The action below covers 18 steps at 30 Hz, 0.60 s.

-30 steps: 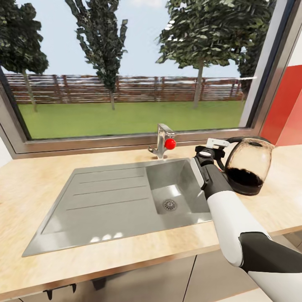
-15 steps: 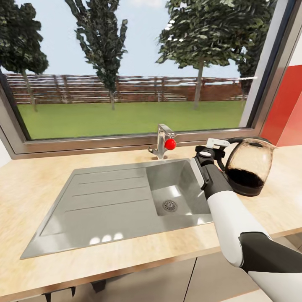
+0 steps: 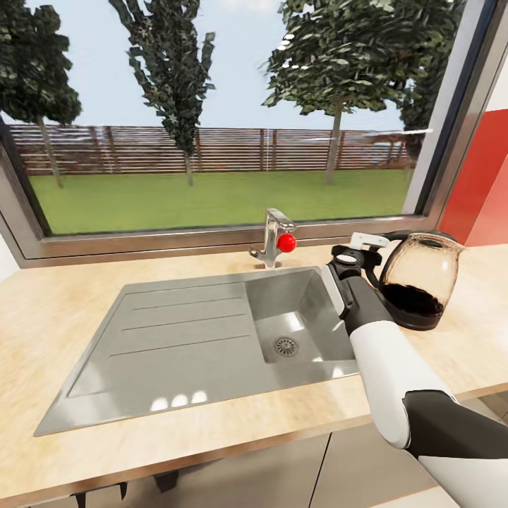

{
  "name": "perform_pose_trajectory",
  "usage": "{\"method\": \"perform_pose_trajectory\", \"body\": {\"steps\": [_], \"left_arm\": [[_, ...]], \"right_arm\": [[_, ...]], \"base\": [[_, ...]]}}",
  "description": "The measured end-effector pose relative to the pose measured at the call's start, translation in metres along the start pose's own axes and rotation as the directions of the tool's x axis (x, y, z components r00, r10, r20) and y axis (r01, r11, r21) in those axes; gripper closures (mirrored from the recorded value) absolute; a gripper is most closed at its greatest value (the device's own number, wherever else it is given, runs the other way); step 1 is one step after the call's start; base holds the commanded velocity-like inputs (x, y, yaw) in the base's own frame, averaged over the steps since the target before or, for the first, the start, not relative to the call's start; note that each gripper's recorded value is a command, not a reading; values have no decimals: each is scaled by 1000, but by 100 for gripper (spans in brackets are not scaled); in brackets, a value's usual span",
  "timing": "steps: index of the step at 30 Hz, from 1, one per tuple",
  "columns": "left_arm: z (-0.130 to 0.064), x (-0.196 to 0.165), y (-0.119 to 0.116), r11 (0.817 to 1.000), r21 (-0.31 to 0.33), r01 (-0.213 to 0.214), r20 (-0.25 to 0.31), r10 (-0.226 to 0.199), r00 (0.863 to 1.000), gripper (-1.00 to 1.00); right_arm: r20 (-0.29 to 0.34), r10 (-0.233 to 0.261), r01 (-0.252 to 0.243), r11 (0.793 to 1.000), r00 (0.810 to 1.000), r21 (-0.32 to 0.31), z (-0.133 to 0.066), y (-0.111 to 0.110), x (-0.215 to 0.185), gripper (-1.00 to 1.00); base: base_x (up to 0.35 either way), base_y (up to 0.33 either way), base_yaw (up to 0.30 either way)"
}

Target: Set up a coffee station on the kitchen countertop: keep the coffee maker on the countertop, move the bottle of coffee from the kitchen shelf to the counter next to the coffee maker, place a paper coffee filter on top of the coffee maker, put the saucer next to the coffee maker with the coffee cup on the saucer, and place the electric kettle next to the coffee maker.

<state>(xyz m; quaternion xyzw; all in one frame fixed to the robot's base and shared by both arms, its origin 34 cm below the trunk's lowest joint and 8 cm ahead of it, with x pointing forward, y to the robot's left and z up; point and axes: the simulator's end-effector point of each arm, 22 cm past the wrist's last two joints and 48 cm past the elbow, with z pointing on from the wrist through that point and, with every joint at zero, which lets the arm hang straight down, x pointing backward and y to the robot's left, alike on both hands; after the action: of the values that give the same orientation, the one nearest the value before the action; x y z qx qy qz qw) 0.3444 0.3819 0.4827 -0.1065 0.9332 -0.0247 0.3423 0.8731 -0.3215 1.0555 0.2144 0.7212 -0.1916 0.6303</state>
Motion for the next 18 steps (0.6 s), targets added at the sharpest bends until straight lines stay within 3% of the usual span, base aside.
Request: {"method": "perform_pose_trajectory", "body": {"steps": [18], "left_arm": [[0, 0, 0, 1000, -1, 1, 1, -1, 1000, -100]], "right_arm": [[-1, 2, -2, 1000, 1000, 8, 1, -3, 0, -100]], "base": [[27, 0, 0]]}}
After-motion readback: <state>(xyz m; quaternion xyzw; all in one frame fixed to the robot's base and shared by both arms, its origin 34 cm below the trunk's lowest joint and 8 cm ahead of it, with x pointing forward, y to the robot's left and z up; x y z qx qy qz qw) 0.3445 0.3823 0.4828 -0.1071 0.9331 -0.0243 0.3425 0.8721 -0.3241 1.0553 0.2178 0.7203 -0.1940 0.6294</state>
